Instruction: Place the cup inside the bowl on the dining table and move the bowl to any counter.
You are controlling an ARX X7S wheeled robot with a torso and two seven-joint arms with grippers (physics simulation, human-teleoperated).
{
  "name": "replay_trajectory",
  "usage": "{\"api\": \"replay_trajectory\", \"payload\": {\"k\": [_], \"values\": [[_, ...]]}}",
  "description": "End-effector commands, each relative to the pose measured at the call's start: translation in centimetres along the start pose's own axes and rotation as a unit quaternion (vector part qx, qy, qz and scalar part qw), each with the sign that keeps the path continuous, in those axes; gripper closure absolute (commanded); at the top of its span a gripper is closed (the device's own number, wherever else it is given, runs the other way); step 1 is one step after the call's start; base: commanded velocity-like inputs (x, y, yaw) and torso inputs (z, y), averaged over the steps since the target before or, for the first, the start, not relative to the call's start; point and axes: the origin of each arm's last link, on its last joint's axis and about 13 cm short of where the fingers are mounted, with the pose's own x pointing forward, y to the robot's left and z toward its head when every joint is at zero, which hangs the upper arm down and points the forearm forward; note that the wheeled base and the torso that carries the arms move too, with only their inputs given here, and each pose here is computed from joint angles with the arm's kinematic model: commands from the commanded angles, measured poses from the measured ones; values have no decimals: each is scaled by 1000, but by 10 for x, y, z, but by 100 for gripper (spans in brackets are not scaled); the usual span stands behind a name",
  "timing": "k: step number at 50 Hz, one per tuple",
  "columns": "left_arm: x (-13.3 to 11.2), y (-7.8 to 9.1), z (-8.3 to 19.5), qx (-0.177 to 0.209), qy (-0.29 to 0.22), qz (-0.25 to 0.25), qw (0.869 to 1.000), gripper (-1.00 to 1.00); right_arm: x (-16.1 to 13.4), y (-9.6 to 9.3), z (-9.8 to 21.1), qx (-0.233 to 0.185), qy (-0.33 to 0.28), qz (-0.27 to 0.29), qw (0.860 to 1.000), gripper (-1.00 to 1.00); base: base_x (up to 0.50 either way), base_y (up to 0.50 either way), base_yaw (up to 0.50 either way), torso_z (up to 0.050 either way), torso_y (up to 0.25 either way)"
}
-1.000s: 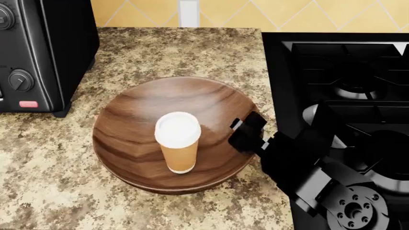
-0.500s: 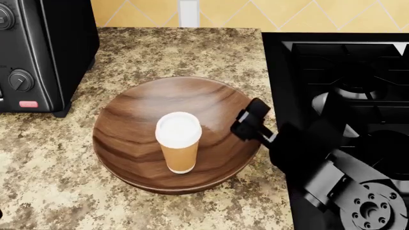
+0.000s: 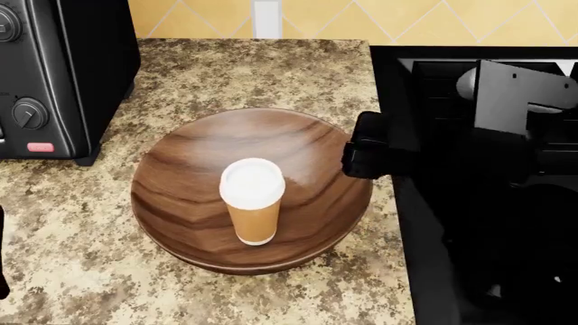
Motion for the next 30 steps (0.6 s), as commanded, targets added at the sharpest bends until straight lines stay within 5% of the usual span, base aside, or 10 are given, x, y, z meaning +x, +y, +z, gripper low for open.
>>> {"api": "replay_trajectory", "payload": {"k": [1, 30], "values": [[0, -3, 14, 10, -8, -6, 1000, -100, -29, 3, 18, -101, -53, 19, 993, -100, 0, 0, 0, 0, 0], [-6, -20, 111, 15, -54, -19, 998, -100, -68, 11, 101, -102, -137, 52, 984, -100, 0, 0, 0, 0, 0]]}}
